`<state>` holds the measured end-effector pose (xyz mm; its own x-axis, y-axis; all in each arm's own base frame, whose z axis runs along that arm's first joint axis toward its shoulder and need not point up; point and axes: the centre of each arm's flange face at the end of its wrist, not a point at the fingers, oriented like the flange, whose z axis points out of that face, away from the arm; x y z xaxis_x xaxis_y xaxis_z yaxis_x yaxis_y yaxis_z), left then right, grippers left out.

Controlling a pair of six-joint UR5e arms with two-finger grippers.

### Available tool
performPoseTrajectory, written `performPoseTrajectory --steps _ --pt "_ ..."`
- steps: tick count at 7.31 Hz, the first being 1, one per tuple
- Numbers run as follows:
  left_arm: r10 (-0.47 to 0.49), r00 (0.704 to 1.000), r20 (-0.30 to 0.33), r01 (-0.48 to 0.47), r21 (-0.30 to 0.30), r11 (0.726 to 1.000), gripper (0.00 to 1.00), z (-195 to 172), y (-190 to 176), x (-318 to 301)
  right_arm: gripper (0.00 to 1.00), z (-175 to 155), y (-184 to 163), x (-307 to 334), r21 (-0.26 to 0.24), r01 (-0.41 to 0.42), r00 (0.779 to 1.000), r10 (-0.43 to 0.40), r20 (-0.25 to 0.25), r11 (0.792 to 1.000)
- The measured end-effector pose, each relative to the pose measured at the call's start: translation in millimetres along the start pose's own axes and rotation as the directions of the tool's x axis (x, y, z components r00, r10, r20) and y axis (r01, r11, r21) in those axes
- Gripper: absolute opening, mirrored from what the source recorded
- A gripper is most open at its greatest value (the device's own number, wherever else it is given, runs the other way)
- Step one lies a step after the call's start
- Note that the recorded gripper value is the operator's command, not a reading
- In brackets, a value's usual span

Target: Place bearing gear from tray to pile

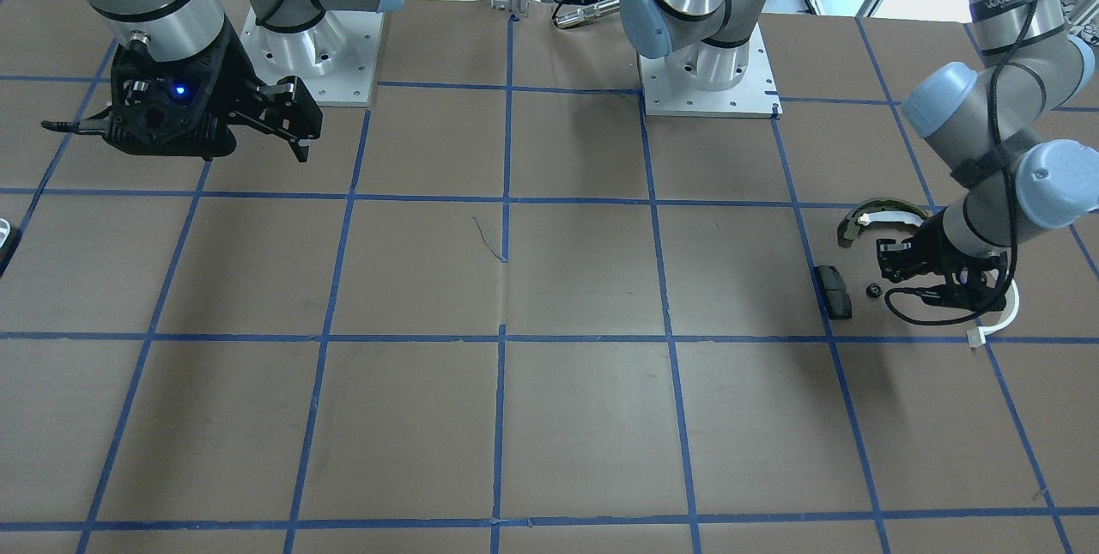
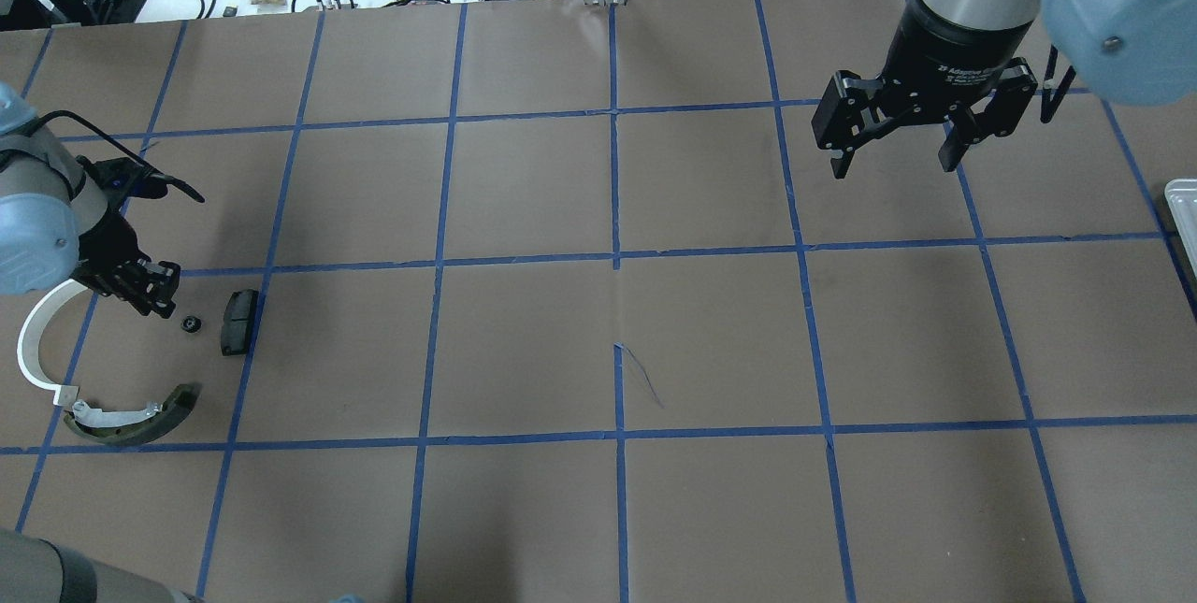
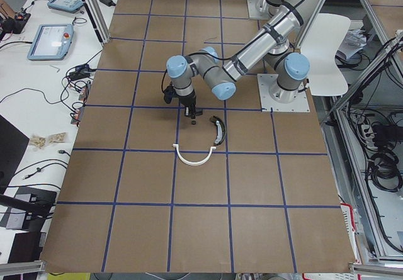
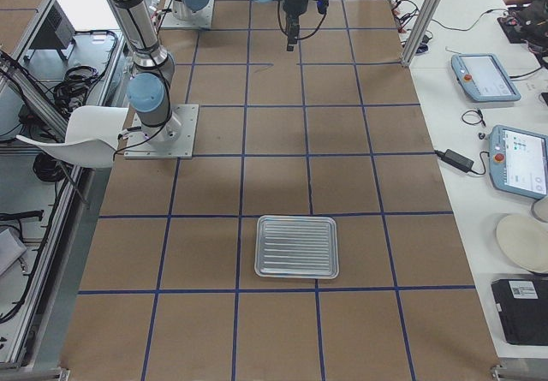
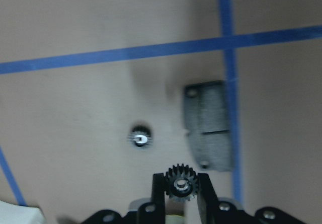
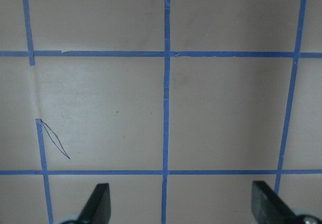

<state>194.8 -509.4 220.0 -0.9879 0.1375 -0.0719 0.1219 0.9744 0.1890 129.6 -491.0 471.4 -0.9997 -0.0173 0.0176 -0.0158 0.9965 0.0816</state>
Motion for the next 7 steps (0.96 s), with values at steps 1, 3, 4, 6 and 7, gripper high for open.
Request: performPoseTrajectory --steps 1,3,4,6,7 --pt "0.001 1.0 -0.005 -0.001 -0.002 1.0 0.18 10.1 0.2 -9.3 1.0 0.4 0.0 0.2 -0.002 0.0 1.0 0.0 0.0 1.0" --pt "0.004 1.0 -0.017 -0.004 -0.017 1.0 1.0 22.3 1.7 -12.6 1.0 0.3 0.0 -1.6 -0.001 0.001 1.0 -0.001 0.023 1.0" --pt "0.009 1.0 -0.023 -0.009 -0.023 1.0 1.0 25.5 5.1 -14.9 1.0 -0.3 -0.8 -1.5 0.003 0.0 0.999 0.0 0.038 1.0" --pt "0.008 1.0 -0.018 -0.008 -0.018 1.0 1.0 19.0 11.1 -22.3 1.0 -0.9 -1.2 -0.5 0.006 -0.007 0.999 0.006 0.038 1.0" --pt "0.009 1.0 -0.013 -0.009 -0.008 1.0 1.0 7.6 12.3 -19.4 1.0 -1.8 -0.2 -0.6 0.008 -0.012 0.999 0.012 0.033 1.0"
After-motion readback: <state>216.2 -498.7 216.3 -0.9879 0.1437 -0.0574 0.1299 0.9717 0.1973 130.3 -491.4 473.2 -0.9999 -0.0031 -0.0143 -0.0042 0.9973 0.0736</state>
